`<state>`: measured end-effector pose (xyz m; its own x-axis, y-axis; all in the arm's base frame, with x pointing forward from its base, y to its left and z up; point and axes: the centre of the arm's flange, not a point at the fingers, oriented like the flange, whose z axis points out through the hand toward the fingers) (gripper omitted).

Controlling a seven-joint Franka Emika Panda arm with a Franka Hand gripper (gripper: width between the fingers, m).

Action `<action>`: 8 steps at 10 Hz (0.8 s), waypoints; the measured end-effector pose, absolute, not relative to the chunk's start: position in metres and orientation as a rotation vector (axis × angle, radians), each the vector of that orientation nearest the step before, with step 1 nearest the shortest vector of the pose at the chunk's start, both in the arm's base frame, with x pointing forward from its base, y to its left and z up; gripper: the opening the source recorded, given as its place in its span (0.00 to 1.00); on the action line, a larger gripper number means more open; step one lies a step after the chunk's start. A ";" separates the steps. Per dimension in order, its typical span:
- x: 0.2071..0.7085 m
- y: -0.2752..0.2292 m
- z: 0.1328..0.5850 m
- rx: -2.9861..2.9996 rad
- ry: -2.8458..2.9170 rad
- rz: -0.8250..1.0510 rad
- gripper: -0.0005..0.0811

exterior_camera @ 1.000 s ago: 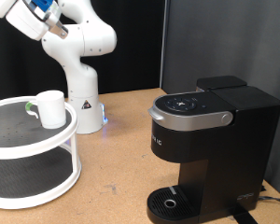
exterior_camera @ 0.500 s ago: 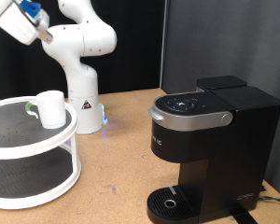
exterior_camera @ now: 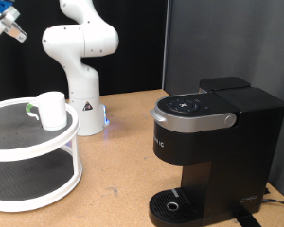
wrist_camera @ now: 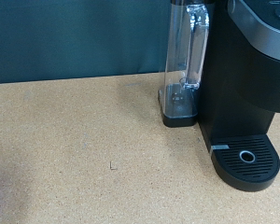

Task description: Make a cup of coffee with the keurig machine

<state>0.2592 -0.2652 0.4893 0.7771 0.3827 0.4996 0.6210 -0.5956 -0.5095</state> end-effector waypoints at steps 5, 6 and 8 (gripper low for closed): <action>0.256 -0.276 0.491 -2.263 -0.712 -0.416 0.01; 0.256 -0.276 0.491 -2.263 -0.714 -0.415 0.01; 0.258 -0.276 0.489 -2.266 -0.712 -0.412 0.01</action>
<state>0.2578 -0.2761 0.4891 0.7968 0.3702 0.4776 0.5986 -0.5923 -0.5394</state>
